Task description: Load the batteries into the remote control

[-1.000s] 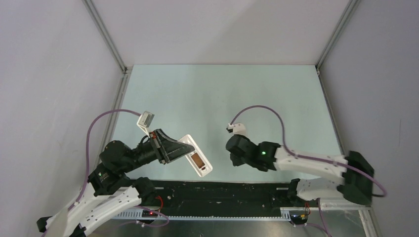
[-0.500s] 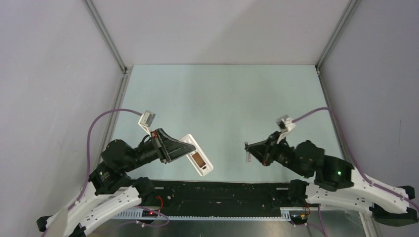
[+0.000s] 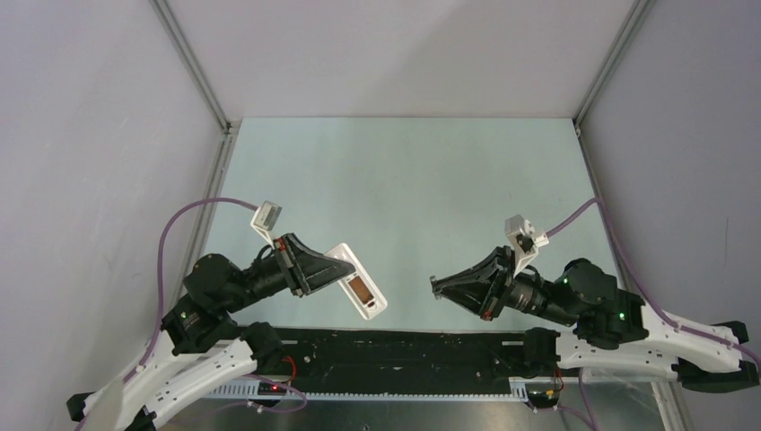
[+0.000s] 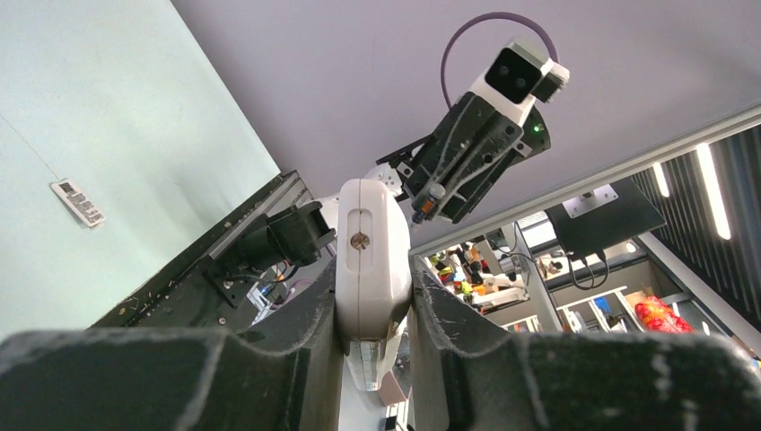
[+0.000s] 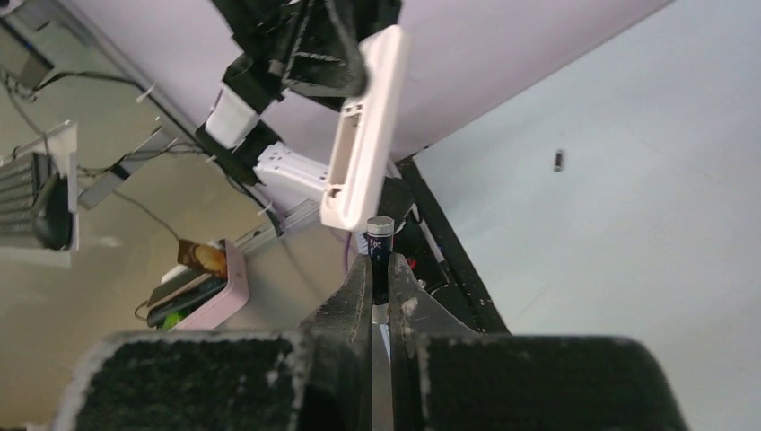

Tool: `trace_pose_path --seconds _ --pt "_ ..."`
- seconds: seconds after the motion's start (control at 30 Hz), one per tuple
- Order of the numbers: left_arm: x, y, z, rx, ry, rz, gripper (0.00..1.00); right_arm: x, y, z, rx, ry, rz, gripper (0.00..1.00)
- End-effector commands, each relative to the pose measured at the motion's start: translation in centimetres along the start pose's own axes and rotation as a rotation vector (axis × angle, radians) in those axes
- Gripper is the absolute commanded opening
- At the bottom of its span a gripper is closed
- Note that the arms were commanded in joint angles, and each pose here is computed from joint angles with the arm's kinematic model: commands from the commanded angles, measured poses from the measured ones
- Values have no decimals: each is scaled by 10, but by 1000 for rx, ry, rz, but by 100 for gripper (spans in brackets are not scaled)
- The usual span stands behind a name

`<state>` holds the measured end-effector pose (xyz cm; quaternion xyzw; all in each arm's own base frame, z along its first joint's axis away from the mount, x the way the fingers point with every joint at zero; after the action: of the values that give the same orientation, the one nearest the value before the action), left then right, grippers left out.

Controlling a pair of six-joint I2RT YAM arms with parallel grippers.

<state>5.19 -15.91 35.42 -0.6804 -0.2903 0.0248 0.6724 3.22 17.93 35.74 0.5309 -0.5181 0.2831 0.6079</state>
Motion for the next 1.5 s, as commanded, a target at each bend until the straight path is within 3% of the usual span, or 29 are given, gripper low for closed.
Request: trace_pose_path --seconds 0.0,0.23,0.43,0.57,0.83,1.3,1.47 --pt "4 -10 1 -52 -21 -36 0 13 18 -7 125 -77 112 0" --pt "3 -14 5 -72 -13 -49 0 12 36 -11 257 -120 408 0" --pt "1 -17 8 -90 0 -69 0 19 51 -14 300 -199 555 0" --pt "0 -20 12 -110 11 -100 0 16 56 -19 306 -172 641 0" --pt "3 -33 29 -182 -36 -212 0 21 62 -27 332 -162 718 0" --pt "2 -37 33 -203 -33 -241 0 22 67 -35 346 -162 812 0" --pt "1 -40 34 -217 -10 -269 0 12 63 -34 358 -109 853 0"
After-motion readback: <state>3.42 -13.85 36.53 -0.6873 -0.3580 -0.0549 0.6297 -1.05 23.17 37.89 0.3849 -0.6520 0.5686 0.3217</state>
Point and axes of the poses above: each gripper's point midway between its finger pads, its own z axis back along the fingers, its own y axis along the line the jaws close on, x = y × z, the point moved 7 cm from there along z, back along the fingers, and after that the axes turned 8 degrees about z, right-handed, at the moved point
